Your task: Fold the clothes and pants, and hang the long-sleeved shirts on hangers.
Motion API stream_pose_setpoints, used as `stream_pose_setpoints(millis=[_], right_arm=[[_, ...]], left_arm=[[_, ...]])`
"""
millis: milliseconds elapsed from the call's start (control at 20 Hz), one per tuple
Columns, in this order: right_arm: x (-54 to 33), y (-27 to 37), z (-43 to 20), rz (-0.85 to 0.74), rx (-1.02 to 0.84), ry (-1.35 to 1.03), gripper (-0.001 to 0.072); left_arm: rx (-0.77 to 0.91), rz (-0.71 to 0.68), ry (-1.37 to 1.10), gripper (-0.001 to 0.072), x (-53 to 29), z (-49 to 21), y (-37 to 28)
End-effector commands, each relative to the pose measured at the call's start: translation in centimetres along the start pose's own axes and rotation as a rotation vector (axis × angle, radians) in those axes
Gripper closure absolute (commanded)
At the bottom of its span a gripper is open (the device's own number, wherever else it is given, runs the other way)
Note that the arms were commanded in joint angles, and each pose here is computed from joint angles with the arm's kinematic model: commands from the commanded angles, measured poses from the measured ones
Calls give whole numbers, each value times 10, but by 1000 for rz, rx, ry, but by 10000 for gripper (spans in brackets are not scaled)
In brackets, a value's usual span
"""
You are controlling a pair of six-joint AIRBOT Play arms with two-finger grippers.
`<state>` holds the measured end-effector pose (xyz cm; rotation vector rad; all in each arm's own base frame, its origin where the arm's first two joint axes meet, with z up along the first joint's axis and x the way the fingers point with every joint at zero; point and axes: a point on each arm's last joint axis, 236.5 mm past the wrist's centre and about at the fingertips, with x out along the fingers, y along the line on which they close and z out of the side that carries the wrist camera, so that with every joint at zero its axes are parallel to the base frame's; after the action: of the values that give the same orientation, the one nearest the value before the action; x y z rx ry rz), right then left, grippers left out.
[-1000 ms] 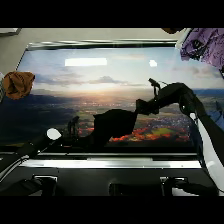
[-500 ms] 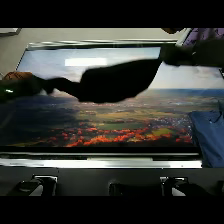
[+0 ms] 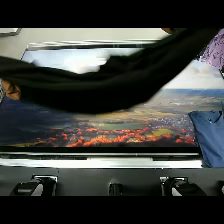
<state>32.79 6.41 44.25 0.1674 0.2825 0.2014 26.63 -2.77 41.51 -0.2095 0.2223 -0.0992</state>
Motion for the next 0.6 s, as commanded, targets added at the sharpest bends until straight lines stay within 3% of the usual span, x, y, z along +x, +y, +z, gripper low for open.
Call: stream_pose_setpoints(millis=[0, 250, 550], right_arm=[[-9, -2, 2, -13, 52, -10, 686], [82, -1, -40, 24, 129, 170, 686], [279, -48, -185, -59, 216, 486, 685]], left_arm=[[-20, 55, 20, 692, -2, -3, 13], [-41, 60, 236, 692, 90, -49, 23], [-107, 143, 607, 692, 264, -194, 68]])
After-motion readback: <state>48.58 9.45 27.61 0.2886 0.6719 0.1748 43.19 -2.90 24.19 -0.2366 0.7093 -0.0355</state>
